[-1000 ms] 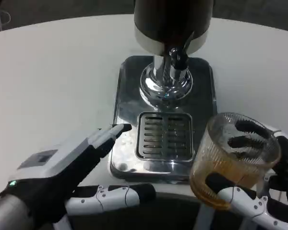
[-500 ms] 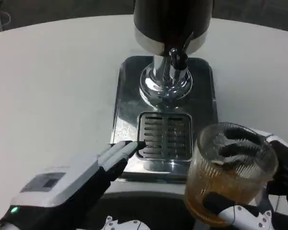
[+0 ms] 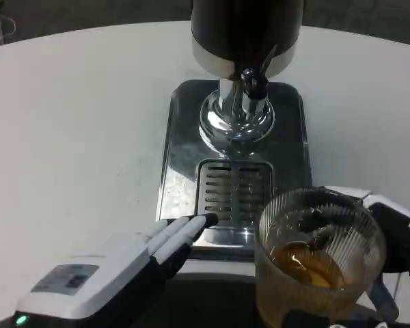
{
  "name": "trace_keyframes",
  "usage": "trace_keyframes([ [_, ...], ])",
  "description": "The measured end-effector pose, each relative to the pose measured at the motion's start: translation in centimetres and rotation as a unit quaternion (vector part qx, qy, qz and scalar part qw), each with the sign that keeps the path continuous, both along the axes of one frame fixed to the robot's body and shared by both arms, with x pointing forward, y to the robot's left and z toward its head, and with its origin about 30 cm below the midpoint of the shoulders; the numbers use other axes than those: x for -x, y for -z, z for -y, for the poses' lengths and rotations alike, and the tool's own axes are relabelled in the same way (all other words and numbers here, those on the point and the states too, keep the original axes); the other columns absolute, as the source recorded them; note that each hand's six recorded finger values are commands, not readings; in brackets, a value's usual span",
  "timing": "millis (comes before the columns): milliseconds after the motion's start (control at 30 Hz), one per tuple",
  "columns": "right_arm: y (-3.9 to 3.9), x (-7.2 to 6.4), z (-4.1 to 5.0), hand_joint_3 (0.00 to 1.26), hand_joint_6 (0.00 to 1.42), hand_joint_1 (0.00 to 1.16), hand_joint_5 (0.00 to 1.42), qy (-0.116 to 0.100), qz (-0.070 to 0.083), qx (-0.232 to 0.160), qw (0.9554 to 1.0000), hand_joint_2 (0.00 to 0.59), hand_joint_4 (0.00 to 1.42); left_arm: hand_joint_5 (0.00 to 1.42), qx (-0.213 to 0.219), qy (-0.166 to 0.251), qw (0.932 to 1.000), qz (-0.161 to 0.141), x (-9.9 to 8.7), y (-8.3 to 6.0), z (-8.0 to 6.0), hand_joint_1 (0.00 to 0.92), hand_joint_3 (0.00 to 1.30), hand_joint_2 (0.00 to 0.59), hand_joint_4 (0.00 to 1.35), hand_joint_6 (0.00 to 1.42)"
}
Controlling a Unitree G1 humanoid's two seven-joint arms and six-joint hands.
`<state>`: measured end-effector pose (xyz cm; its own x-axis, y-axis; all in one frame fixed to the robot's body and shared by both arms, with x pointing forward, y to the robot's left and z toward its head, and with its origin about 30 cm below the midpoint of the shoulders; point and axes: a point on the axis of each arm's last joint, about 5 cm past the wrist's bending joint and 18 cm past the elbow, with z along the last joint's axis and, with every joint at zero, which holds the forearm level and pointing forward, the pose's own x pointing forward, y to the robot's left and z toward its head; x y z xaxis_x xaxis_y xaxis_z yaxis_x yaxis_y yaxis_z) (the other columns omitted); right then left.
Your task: Grasp the cup under the faucet to collect the drink, then remove the cup.
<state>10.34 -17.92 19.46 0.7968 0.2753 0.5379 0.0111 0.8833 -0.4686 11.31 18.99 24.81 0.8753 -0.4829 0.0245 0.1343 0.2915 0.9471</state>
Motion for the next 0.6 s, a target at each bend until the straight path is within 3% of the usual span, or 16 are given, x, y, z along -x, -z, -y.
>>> trace_keyframes([
  [233,-0.20,0.41,0.59,0.99,1.42,0.90,1.38,-0.012,0.013,0.016,0.9997,0.225,1.20,0.00,-0.014,0.000,0.9998,0.016,0.31,0.11,0.15,0.000,0.00,0.028,0.00,0.03],
  [600,-0.26,0.61,0.78,1.00,1.42,0.90,1.38,-0.018,0.016,0.027,0.9994,0.225,1.20,0.00,-0.017,-0.005,0.9998,0.012,0.64,0.37,0.12,0.000,0.00,0.034,0.00,0.01],
])
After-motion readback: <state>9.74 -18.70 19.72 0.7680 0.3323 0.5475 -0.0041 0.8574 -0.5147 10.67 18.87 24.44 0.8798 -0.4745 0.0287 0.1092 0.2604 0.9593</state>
